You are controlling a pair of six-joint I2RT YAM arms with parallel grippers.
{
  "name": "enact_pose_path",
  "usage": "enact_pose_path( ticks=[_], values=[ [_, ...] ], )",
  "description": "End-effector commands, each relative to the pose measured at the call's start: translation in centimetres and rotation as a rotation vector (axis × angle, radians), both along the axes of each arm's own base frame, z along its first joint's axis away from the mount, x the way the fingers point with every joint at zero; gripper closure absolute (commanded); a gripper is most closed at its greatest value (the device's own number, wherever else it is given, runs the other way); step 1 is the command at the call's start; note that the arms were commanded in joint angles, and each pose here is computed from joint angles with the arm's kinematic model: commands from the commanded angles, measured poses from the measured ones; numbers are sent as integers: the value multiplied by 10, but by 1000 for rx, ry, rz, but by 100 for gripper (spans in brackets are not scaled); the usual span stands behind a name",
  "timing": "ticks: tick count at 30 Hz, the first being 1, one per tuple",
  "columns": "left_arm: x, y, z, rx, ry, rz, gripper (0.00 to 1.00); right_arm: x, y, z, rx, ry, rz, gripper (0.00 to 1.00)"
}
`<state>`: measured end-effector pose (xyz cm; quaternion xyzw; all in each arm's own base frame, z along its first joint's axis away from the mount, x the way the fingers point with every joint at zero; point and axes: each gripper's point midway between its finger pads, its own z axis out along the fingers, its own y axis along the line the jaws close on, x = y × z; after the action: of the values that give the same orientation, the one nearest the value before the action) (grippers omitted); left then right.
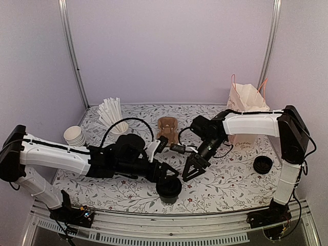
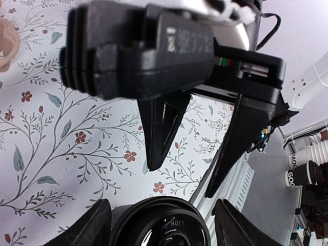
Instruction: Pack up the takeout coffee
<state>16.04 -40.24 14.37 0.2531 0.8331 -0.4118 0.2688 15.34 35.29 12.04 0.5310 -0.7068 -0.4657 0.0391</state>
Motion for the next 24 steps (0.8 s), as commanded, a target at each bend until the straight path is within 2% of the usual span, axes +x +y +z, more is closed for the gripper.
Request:
enact_pose_path(
  ticks=[1, 5, 11, 13, 19, 24],
  values=[
    [4, 11, 26, -18, -24, 51, 29, 1, 0, 4, 16, -22, 2, 45],
    [0, 43, 11, 40, 85, 174, 28, 9, 2, 4, 9, -35, -15, 46],
    [-40, 66, -19, 3, 286, 187, 28, 19, 9, 5, 13, -50, -30, 47],
    [-47, 64, -20, -53, 336, 177, 28, 23, 12, 3, 7, -45, -35, 48],
    [-56, 52, -26, -103, 394, 131, 27, 27, 22, 5, 32, -15, -28, 50],
    [-58, 41, -28, -121, 391, 84, 27, 24, 24, 5, 45, 25, -15, 50]
  ],
)
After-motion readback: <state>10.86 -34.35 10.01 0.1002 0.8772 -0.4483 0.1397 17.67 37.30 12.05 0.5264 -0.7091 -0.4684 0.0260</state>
